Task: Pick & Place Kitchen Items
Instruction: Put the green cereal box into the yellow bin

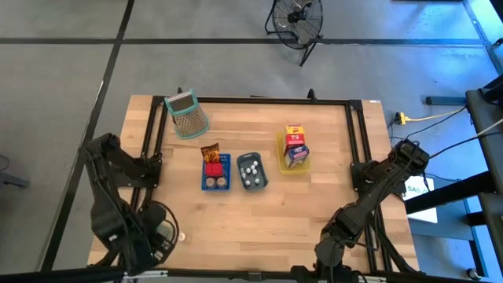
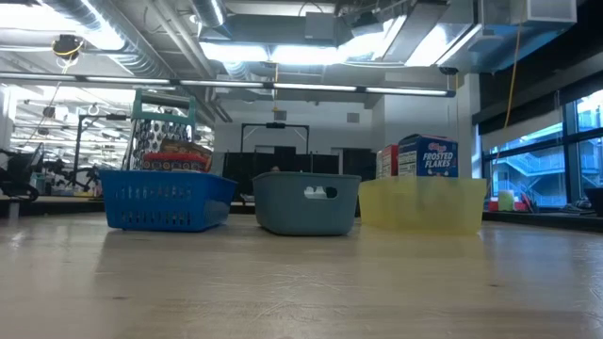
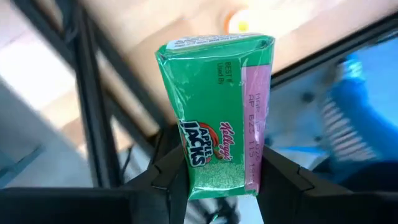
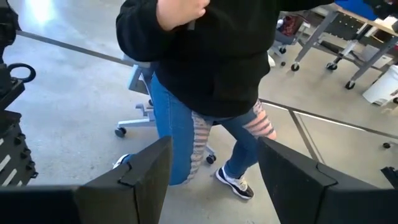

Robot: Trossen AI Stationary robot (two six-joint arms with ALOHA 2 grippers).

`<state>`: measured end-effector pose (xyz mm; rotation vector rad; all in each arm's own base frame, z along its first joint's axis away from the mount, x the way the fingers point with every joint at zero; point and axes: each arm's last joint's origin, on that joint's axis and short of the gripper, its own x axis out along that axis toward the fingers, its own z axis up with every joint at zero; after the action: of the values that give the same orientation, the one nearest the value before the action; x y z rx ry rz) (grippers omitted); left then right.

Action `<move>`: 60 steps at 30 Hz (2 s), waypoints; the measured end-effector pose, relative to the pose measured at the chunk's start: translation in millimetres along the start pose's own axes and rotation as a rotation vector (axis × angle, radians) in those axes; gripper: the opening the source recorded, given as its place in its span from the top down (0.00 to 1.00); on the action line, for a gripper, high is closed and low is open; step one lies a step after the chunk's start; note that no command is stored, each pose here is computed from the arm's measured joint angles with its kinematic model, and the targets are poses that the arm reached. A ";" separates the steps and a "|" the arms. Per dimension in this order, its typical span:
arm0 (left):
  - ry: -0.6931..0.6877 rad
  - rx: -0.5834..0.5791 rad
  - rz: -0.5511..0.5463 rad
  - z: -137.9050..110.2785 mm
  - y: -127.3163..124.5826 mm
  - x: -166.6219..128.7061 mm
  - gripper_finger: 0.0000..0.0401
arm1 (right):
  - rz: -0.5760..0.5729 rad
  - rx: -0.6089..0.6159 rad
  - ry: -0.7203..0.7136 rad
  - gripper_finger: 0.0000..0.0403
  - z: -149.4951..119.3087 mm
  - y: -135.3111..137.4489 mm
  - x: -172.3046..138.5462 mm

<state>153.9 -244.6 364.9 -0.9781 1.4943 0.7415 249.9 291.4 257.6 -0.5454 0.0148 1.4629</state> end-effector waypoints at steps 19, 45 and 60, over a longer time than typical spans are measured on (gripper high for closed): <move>-0.379 0.491 -0.105 72.7 -15.9 -27.0 0.64 | -0.456 0.300 0.006 0.41 9.8 -17.6 -2.7; -0.735 1.135 0.158 99.1 -82.3 16.9 0.64 | -1.444 0.529 0.150 0.41 -29.6 -81.4 -71.9; -0.690 0.995 0.151 130.8 -87.7 15.9 0.64 | -1.422 0.512 0.362 0.41 -49.7 -83.1 -81.5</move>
<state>291.8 -172.8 335.1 0.1511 1.0861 0.2886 333.0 196.7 269.4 -0.2475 0.2323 -0.0548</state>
